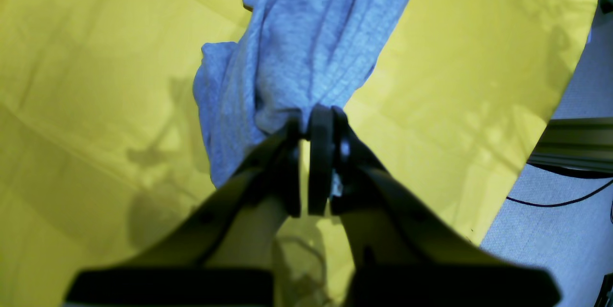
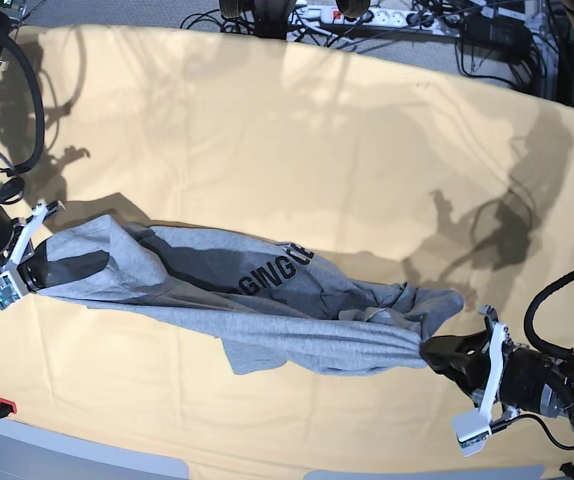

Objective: Layout the t-shirt on the table in an organized manner, then fold the t-shirt properly
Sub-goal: 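Stretch the grey t-shirt between both grippers, pulling apart, then lift the t-shirt with both grippers and drag it away, spreading it flat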

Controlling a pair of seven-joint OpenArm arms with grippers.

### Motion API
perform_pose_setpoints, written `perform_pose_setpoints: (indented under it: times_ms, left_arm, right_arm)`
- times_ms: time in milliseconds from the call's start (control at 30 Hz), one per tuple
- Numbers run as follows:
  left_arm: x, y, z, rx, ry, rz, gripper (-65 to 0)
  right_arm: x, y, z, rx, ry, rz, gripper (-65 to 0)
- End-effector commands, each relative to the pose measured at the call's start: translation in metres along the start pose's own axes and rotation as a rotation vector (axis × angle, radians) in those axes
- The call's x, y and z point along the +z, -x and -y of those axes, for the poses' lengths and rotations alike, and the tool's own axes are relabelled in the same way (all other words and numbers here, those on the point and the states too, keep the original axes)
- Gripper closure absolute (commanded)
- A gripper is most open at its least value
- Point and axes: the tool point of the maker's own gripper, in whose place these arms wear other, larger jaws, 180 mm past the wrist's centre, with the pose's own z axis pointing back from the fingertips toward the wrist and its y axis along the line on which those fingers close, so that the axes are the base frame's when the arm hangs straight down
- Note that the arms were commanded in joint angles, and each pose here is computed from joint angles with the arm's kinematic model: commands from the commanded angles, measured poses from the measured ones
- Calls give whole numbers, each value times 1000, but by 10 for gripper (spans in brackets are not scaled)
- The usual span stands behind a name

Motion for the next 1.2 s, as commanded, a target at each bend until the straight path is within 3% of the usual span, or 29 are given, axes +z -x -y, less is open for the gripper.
perform_pose_setpoints:
  times_ms: [0,167,300,467,733,1067,1167]
  left_arm:
    - [16,-17,-2,-41,-31,39,0]
    - [19,-19,6,-88,-37,30,0]
    - [25,-19,16,-141,-48,14,0]
    - [27,8,31,-151,-46,-44,0]
    - [10,74,93,-176,72,-193,0]
    - [15,139,165,-178,218,-366,0]
    - [22,156,185,-172,260,-422,0]
  right_arm:
    - [6,-14,15,26,39,36,0]
    - [12,-17,6,104,-31,31,0]
    - [20,-27,-14,113,-137,64,0]
    - [21,-14,-26,115,-187,26,0]
    - [42,-2,-67,153,-291,-11,0]
    - [89,32,-131,256,-429,-118,0]
    - [101,59,-145,251,-479,-213,0]
